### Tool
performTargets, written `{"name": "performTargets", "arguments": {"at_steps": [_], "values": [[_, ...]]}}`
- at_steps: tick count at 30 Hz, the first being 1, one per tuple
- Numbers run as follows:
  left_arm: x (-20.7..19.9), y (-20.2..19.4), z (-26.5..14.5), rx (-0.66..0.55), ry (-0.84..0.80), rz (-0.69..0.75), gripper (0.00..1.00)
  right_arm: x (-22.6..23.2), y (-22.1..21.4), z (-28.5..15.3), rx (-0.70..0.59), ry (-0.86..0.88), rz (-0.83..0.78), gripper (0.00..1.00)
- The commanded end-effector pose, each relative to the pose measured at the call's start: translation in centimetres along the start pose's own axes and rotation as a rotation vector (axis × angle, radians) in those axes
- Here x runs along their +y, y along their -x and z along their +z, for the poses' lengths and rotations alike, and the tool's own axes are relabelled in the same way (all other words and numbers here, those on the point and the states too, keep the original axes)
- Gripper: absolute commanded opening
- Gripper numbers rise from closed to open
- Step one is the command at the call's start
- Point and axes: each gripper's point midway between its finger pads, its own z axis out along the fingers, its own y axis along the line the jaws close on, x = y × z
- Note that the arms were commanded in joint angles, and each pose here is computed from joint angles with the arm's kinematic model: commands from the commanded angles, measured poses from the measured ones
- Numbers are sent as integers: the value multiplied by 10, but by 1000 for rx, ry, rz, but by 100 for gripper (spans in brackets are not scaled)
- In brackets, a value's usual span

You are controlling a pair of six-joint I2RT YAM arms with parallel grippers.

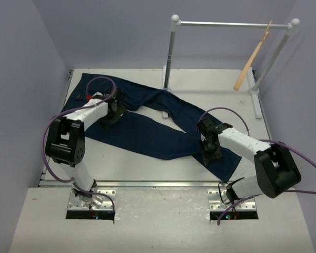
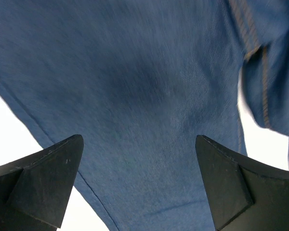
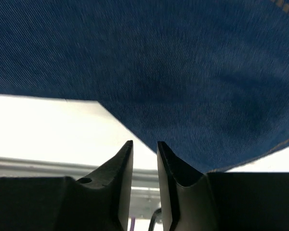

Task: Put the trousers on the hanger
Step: Flatten out the trousers at the center of the board.

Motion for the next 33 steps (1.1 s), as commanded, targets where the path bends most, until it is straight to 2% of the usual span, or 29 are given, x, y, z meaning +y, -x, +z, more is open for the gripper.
{"name": "performTargets", "arguments": {"at_steps": [1, 7, 9, 13, 15, 18, 22, 25, 27, 30, 33], "values": [[-18, -1, -2, 18, -78, 17, 100, 9, 40, -1, -133, 18, 52, 25], [-14, -3, 4, 9, -73, 78, 100, 7, 58, 20, -133, -27, 59, 26], [-14, -4, 4, 16, -80, 109, 100, 9, 56, 28, -83, -33, 50, 26], [-2, 2, -1, 3, -25, 135, 100, 8, -11, 34, 265, -55, -58, 24], [5, 12, -3, -31, 17, 132, 100, -1, -46, 23, 422, -165, -164, 23], [2, 22, -7, -35, 22, 114, 100, 22, -60, 10, 518, -136, -259, 23], [0, 32, -14, -43, 11, 99, 100, 18, -79, 9, 611, -199, -244, 23], [1, 40, -21, -73, 3, 90, 100, 13, -103, 15, 616, -183, -195, 25], [1, 42, -24, -81, -1, 87, 100, 11, -109, 15, 565, -173, -160, 30], [-6, 37, -26, -60, -46, 87, 100, 6, -93, 8, 473, -220, -127, 42], [-8, 37, -30, -52, -66, 87, 100, 23, -50, -4, 262, -147, -81, 44]]}}
